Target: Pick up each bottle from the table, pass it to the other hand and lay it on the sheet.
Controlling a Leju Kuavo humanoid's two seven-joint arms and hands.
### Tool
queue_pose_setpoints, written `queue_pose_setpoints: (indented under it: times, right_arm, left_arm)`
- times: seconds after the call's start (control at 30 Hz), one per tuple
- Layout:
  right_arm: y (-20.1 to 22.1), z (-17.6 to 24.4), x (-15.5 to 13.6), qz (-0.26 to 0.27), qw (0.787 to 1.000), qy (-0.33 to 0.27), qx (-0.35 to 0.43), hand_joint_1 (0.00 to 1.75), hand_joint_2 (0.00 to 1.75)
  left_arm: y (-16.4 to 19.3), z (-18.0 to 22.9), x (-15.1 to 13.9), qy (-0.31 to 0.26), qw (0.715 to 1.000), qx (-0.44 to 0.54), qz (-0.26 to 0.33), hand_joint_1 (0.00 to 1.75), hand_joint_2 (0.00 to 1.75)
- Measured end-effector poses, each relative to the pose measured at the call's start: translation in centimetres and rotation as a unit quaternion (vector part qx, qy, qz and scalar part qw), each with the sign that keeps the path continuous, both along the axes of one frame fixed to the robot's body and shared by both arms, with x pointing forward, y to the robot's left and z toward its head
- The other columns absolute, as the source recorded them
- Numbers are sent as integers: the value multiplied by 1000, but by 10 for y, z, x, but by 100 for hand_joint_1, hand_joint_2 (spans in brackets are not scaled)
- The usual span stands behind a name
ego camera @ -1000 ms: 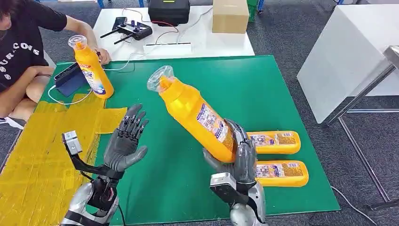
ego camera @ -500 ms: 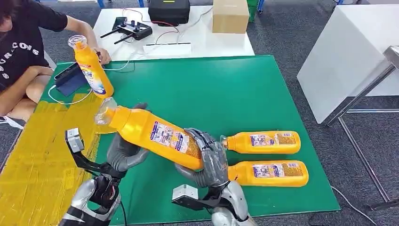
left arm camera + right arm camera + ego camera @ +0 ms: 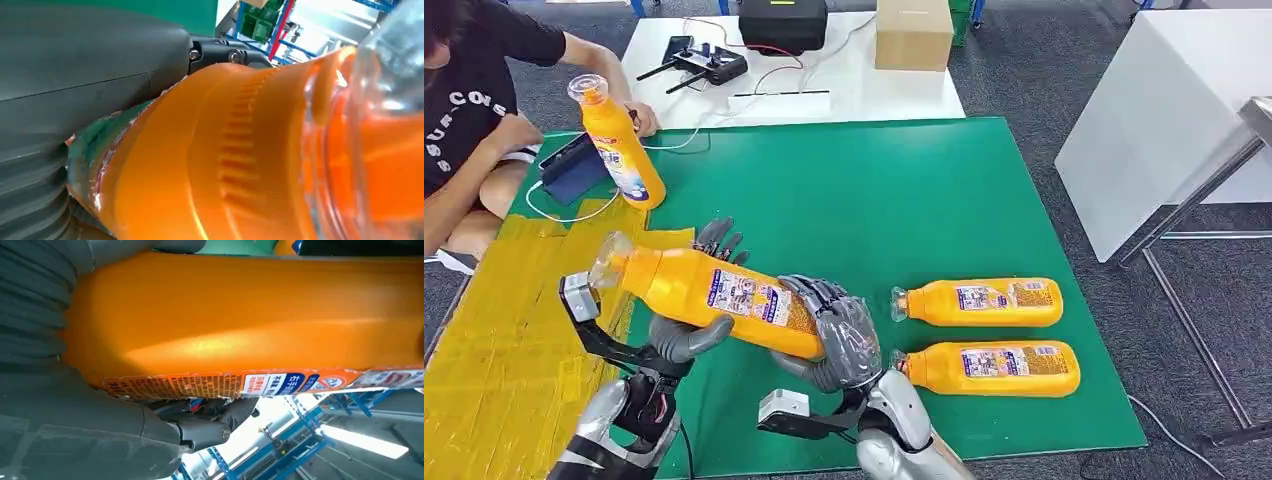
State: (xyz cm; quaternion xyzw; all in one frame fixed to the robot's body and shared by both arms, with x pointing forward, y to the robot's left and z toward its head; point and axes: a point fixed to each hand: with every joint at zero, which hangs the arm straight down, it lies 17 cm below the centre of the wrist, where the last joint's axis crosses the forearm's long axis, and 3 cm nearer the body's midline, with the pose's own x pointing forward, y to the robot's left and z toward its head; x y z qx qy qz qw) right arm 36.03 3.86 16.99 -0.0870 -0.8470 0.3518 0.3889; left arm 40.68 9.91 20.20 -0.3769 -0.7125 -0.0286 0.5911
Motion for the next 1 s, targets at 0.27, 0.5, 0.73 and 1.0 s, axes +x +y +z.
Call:
queue_pose_setpoints:
  times: [0.27,0.5,0.73,1.0]
  right_arm:
    - [5,-7,2,4,1000,4,-14,166,175]
    - [7,-10,1,8,1000,6,-20,166,175]
    - [10,-10,0,9,1000,6,-20,169,175]
    - [10,-11,1,9,1000,12,-16,0,175]
  left_arm:
    - [5,0,0,4,1000,-13,6,175,175]
    - [8,-3,1,9,1000,-17,13,175,175]
    - [10,-2,2,11,1000,-22,16,175,175]
    - [10,-1,3,12,999,-28,22,175,175]
